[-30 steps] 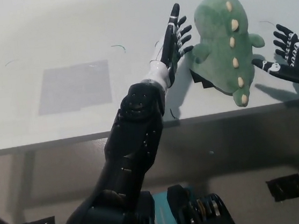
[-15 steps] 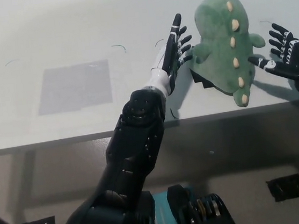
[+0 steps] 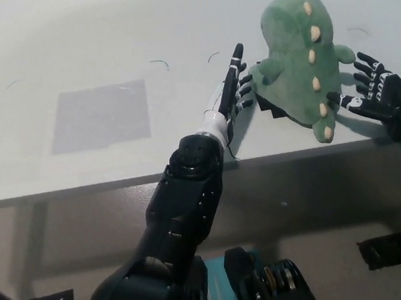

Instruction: Use both hands to pick up a dinasour on the right side and move it to the left side

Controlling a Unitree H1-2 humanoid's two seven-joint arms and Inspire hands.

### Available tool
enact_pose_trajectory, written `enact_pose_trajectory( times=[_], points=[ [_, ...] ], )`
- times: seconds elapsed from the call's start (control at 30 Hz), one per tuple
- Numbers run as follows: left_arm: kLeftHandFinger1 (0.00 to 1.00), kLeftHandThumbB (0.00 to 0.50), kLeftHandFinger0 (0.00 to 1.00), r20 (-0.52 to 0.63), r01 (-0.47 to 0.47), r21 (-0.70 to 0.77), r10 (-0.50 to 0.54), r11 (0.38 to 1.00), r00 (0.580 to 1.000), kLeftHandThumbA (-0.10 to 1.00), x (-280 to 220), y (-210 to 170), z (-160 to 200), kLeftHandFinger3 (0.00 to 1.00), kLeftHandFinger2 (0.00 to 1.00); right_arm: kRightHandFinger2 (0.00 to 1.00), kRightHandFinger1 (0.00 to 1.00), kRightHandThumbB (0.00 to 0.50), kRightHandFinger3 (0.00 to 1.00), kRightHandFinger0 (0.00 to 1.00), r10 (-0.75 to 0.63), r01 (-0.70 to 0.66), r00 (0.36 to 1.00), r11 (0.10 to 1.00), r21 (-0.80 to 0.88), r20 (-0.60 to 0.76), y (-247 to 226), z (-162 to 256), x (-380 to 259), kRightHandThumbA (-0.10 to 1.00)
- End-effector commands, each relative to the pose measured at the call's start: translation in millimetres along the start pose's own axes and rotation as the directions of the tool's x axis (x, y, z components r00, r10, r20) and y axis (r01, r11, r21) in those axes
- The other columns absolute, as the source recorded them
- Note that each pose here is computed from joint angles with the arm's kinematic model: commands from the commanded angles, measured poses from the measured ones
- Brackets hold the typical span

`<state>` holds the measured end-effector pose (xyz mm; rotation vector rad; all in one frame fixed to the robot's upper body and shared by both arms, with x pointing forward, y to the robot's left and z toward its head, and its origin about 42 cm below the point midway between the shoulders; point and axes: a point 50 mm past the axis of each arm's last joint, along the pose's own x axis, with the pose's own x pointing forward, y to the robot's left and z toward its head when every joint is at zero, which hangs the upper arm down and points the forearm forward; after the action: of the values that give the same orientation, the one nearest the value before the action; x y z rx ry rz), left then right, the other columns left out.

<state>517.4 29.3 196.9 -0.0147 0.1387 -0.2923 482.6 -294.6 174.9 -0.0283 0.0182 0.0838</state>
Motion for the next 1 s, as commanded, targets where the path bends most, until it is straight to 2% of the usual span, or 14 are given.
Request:
enact_pose_trajectory(
  times=[0.0, 0.07, 0.1, 0.2, 0.3, 0.4, 0.47, 0.53, 0.6, 0.67, 0.73, 0.8, 0.87, 0.97],
  points=[
    [1.00, 0.312, 1.00, 0.062, 0.012, 0.038, -0.014, 0.999, 0.998, 1.00, 7, -15, 28, 1.00, 1.00, 1.00, 1.00, 0.128, 1.00, 1.00, 0.000, -0.001, 0.997, 1.000, 0.012, 0.082, -2, 16, 6, 1.00],
    [1.00, 0.304, 1.00, 0.051, 0.013, 0.056, -0.016, 0.998, 0.999, 1.00, 9, -17, 33, 1.00, 1.00, 1.00, 1.00, 0.142, 1.00, 1.00, 0.001, -0.003, 0.996, 1.000, 0.018, 0.088, -1, 19, 11, 1.00],
    [1.00, 0.309, 1.00, 0.049, 0.015, 0.057, -0.018, 0.998, 0.999, 1.00, 9, -18, 33, 1.00, 1.00, 1.00, 1.00, 0.174, 1.00, 1.00, 0.001, -0.003, 0.996, 1.000, 0.021, 0.090, 1, 19, 11, 1.00],
    [1.00, 0.310, 1.00, 0.044, 0.027, 0.063, -0.030, 0.998, 0.999, 1.00, 11, -27, 33, 1.00, 1.00, 1.00, 1.00, 0.194, 1.00, 1.00, 0.012, -0.016, 0.995, 0.999, 0.041, 0.103, 11, 22, 15, 1.00],
    [1.00, 0.305, 1.00, 0.043, 0.025, 0.066, -0.028, 0.997, 0.999, 1.00, 11, -29, 33, 1.00, 1.00, 1.00, 1.00, 0.188, 1.00, 1.00, 0.019, -0.023, 0.994, 0.999, 0.040, 0.107, 17, 24, 17, 1.00],
    [1.00, 0.261, 1.00, 0.045, 0.021, 0.063, -0.024, 0.998, 0.999, 1.00, 11, -35, 33, 1.00, 1.00, 1.00, 1.00, 0.215, 1.00, 1.00, 0.034, -0.040, 0.992, 0.998, 0.047, 0.123, 27, 27, 19, 1.00],
    [1.00, 0.260, 1.00, 0.045, 0.019, 0.062, -0.021, 0.998, 0.999, 1.00, 11, -34, 32, 1.00, 1.00, 1.00, 1.00, 0.218, 1.00, 1.00, 0.036, -0.042, 0.992, 0.998, 0.047, 0.122, 28, 26, 19, 1.00],
    [1.00, 0.249, 1.00, 0.038, 0.028, 0.064, -0.031, 0.998, 0.999, 1.00, 10, -43, 33, 1.00, 1.00, 1.00, 1.00, 0.196, 1.00, 1.00, 0.056, -0.066, 0.989, 0.996, 0.067, 0.136, 40, 32, 18, 1.00],
    [1.00, 0.272, 1.00, 0.037, 0.053, 0.033, -0.054, 0.998, 0.998, 1.00, 9, -54, 32, 1.00, 1.00, 1.00, 1.00, 0.187, 1.00, 1.00, 0.080, -0.095, 0.985, 0.991, 0.094, 0.154, 51, 35, 15, 1.00],
    [1.00, 0.275, 1.00, 0.035, 0.063, 0.037, -0.064, 0.997, 0.997, 1.00, 9, -59, 33, 1.00, 1.00, 1.00, 1.00, 0.203, 1.00, 1.00, 0.089, -0.104, 0.983, 0.991, 0.088, 0.160, 57, 36, 15, 1.00],
    [1.00, 0.268, 1.00, 0.042, 0.079, 0.072, -0.083, 0.994, 0.996, 1.00, 9, -65, 34, 1.00, 1.00, 1.00, 1.00, 0.195, 1.00, 1.00, 0.093, -0.106, 0.982, 0.992, 0.067, 0.166, 61, 36, 14, 1.00],
    [1.00, 0.266, 1.00, 0.045, 0.095, 0.094, -0.100, 0.991, 0.994, 1.00, 8, -71, 34, 1.00, 1.00, 1.00, 1.00, 0.215, 1.00, 1.00, 0.085, -0.091, 0.981, 0.995, 0.029, 0.172, 65, 34, 13, 1.00],
    [1.00, 0.272, 1.00, 0.042, 0.098, 0.100, -0.103, 0.990, 0.994, 1.00, 8, -73, 34, 1.00, 1.00, 1.00, 1.00, 0.173, 1.00, 1.00, 0.078, -0.080, 0.984, 0.997, 0.008, 0.162, 66, 33, 13, 1.00],
    [1.00, 0.250, 1.00, 0.030, 0.113, 0.126, -0.118, 0.986, 0.993, 1.00, 7, -78, 31, 1.00, 1.00, 1.00, 1.00, 0.198, 1.00, 1.00, 0.059, -0.058, 0.988, 0.998, -0.007, 0.144, 65, 28, 11, 1.00]
  ],
)
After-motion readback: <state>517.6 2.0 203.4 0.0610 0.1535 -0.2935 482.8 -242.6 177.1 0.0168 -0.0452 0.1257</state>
